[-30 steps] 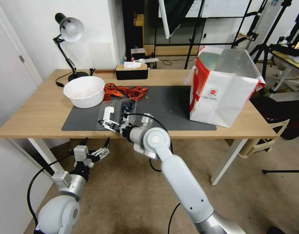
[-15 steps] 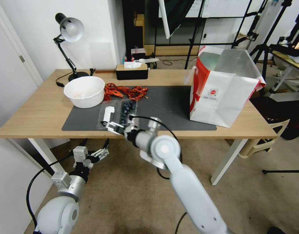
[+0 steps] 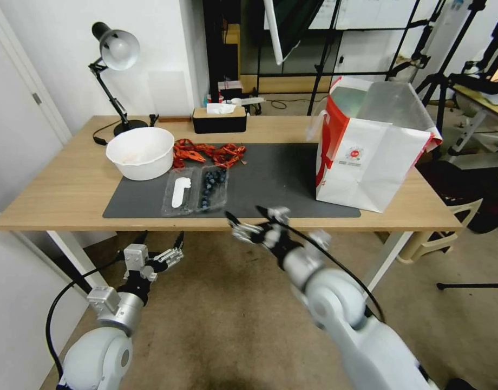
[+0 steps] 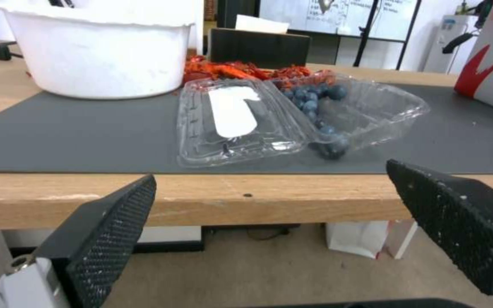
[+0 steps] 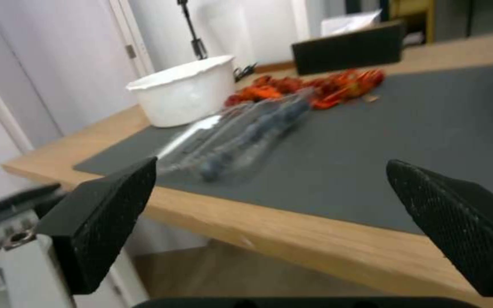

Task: Close the takeout container lid, then place the container into the takeout bag.

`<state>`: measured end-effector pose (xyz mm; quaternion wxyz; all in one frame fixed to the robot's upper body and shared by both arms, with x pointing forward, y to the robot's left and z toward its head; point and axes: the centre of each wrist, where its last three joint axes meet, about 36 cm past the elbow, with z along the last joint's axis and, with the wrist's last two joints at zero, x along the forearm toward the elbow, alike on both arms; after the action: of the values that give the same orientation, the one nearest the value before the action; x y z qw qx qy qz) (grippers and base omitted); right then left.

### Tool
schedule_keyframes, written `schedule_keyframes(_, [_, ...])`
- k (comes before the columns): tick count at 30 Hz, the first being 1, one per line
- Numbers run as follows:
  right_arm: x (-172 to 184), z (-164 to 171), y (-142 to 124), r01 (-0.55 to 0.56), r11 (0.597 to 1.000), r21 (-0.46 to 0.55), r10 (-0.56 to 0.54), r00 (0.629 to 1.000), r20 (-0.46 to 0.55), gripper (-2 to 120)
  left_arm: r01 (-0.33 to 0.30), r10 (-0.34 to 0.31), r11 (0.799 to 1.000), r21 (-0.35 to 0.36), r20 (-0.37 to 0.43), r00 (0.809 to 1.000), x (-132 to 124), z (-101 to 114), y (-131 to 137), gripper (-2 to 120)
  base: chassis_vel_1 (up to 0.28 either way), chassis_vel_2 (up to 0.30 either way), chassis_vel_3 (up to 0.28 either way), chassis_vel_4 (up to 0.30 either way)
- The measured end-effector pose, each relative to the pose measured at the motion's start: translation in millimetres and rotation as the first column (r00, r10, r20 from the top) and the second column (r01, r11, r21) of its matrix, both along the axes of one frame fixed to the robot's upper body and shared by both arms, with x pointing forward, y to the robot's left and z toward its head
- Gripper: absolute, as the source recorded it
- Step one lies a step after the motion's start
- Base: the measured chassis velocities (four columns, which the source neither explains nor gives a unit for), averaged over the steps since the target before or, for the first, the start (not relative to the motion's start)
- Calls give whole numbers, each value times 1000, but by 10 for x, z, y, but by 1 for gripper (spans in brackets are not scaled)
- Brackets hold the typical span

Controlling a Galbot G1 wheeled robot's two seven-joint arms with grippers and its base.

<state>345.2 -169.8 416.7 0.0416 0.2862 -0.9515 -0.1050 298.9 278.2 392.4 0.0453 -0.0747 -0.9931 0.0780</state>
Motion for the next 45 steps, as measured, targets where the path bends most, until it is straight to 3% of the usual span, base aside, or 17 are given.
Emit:
schedule_keyframes(7, [-323, -301, -166, 97, 993, -67, -85, 984, 159, 100, 5, -5, 1000, -6, 0, 1000, -16, 4, -26, 100, 0, 0, 0, 0])
schedule_keyframes(15, [-530, -453, -270, 140, 986, -88, -123, 976, 180, 100, 13, -12, 999, -38, 8, 1000, -26, 33, -102, 100, 0, 0, 0, 0])
schedule_keyframes(19, [-581, -477, -296, 146, 985, -93, -129, 976, 174, 100, 16, -17, 994, -106, -9, 1000, -50, 67, -189, 100, 0, 0, 0, 0])
schedule_keyframes(20, [-614, -488, -295, 146, 985, -94, -128, 977, 169, 100, 13, -20, 978, -210, -33, 999, -69, 142, -282, 100, 0, 0, 0, 0])
schedule_keyframes(22, [-620, -491, -289, 143, 985, -93, -126, 978, 167, 100, 7, -19, 966, -257, -44, 999, -78, 187, -319, 100, 0, 0, 0, 0])
schedule_keyframes(25, [-619, -500, -267, 133, 987, -94, -116, 980, 163, 100, -15, -19, 909, -417, -78, 997, -79, 352, -441, 100, 0, 0, 0, 0])
schedule_keyframes(26, [-619, -500, -267, 133, 987, -94, -116, 980, 163, 100, -15, -19, 909, -417, -78, 997, -79, 352, -441, 100, 0, 0, 0, 0])
schedule_keyframes(29, [-616, -509, -259, 123, 987, -100, -106, 982, 158, 100, -30, -27, 845, -533, -99, 995, -36, 507, -507, 100, 0, 0, 0, 0])
schedule_keyframes(31, [-615, -510, -258, 121, 987, -101, -104, 982, 157, 100, -34, -29, 829, -558, -104, 994, -27, 537, -520, 100, 0, 0, 0, 0])
schedule_keyframes(33, [-607, -509, -247, 114, 988, -104, -97, 984, 152, 100, -56, -33, 772, -633, -128, 991, 12, 632, -555, 100, 0, 0, 0, 0])
schedule_keyframes(34, [-607, -509, -247, 114, 988, -104, -97, 984, 152, 100, -56, -33, 772, -633, -128, 991, 12, 632, -555, 100, 0, 0, 0, 0])
schedule_keyframes(35, [-603, -507, -244, 111, 988, -106, -95, 984, 151, 100, -72, -34, 741, -667, -145, 989, 36, 678, -569, 100, 0, 0, 0, 0])
schedule_keyframes(36, [-602, -506, -243, 111, 988, -106, -95, 984, 150, 100, -74, -35, 738, -671, -147, 989, 39, 683, -570, 100, 0, 0, 0, 0])
schedule_keyframes(37, [-602, -503, -235, 107, 988, -109, -91, 985, 145, 100, -116, -51, 659, -743, -198, 979, 124, 785, -607, 100, 0, 0, 0, 0])
schedule_keyframes(38, [-602, -503, -235, 107, 988, -109, -91, 985, 145, 100, -116, -51, 659, -743, -198, 979, 124, 785, -607, 100, 0, 0, 0, 0])
schedule_keyframes(41, [-636, -492, -239, 109, 987, -118, -92, 986, 142, 100, -166, -70, 590, -790, -254, 965, 307, 885, -729, 100, 0, 0, 0, 0])
schedule_keyframes(45, [-639, -480, -236, 114, 986, -125, -96, 985, 141, 100, -195, -81, 577, -793, -293, 953, 422, 848, -840, 100, 0, 0, 0, 0])
